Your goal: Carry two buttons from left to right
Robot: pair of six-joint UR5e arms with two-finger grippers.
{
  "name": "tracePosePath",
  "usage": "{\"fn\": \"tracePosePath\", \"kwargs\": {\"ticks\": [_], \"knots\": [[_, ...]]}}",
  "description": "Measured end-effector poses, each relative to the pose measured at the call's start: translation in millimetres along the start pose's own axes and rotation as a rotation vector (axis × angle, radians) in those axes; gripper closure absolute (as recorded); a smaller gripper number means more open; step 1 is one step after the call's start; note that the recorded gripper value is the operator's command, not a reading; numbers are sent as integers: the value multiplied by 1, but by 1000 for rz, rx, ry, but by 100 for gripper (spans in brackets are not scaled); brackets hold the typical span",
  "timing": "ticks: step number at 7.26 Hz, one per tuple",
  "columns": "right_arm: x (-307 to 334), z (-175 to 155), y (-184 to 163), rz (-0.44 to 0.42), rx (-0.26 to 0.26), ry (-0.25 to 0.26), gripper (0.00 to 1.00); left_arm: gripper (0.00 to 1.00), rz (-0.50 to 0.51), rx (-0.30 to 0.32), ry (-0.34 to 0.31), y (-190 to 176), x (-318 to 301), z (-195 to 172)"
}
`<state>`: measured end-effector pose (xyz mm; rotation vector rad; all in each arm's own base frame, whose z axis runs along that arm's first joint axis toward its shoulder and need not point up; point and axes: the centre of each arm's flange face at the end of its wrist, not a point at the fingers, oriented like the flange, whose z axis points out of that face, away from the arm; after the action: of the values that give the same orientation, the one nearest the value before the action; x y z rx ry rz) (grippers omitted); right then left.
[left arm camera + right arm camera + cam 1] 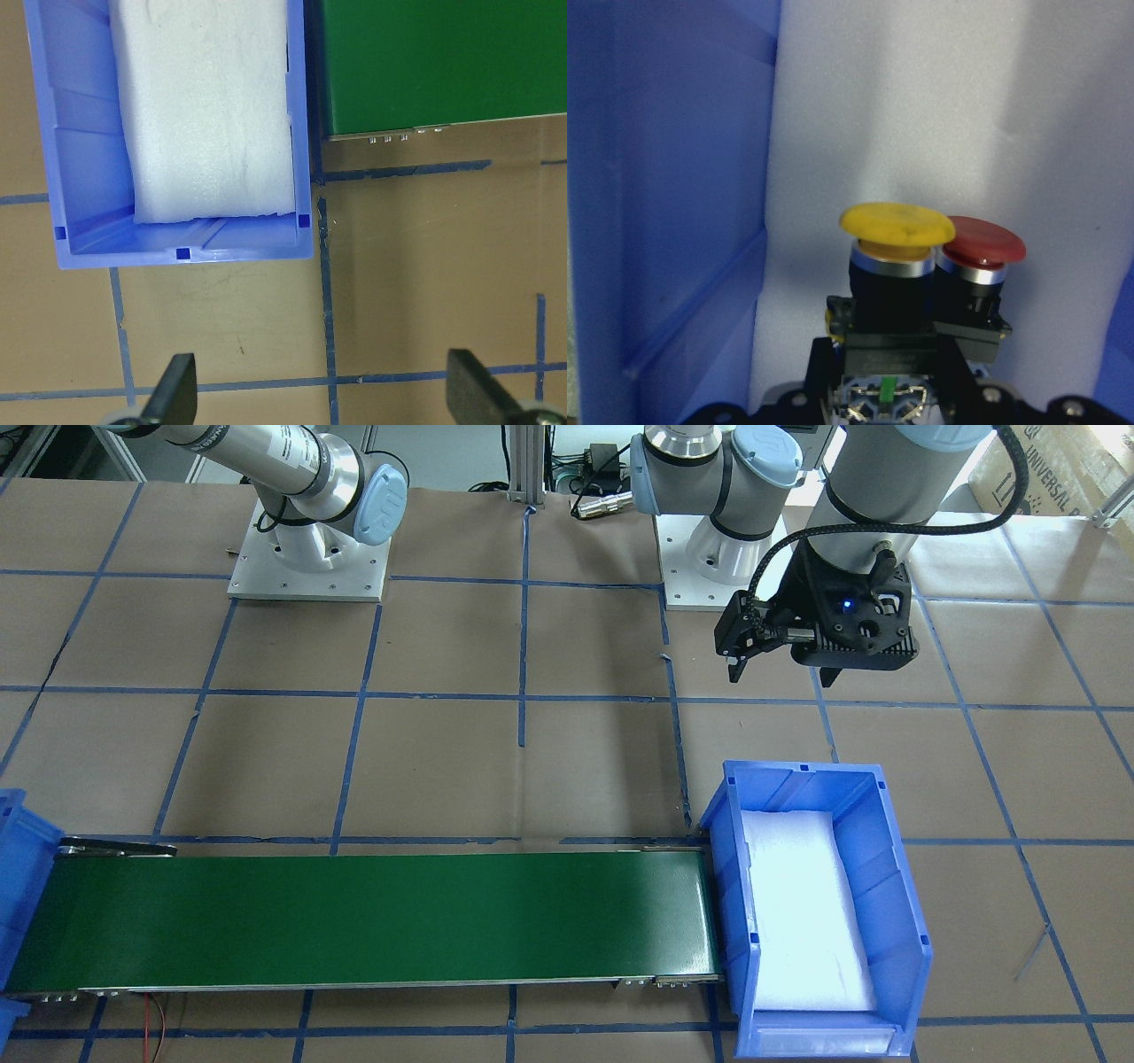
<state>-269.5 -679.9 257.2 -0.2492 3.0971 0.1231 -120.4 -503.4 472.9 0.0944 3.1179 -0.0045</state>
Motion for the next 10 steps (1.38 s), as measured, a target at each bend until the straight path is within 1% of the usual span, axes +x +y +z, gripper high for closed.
{"fn": "tracePosePath", "kwargs": {"ticks": [1,2,5,6,7,8,10], "knots": [[1,0,0,0,0,0,18,0,0,0,0,0,0,0],[1,1,0,2,1,-1,12,0,0,0,0,0,0,0],[2,3,1,3,-2,-4,10,0,0,0,0,0,0,0],[2,1,0,1,-1,-2,5,0,0,1,0,0,0,0],[2,-5,1,0,5,4,2,0,0,1,0,0,0,0],[2,-20,2,-3,17,15,1,0,0,2,0,0,0,0],[-6,-62,9,-13,31,33,1,0,0,1,0,-1,0,0]]}}
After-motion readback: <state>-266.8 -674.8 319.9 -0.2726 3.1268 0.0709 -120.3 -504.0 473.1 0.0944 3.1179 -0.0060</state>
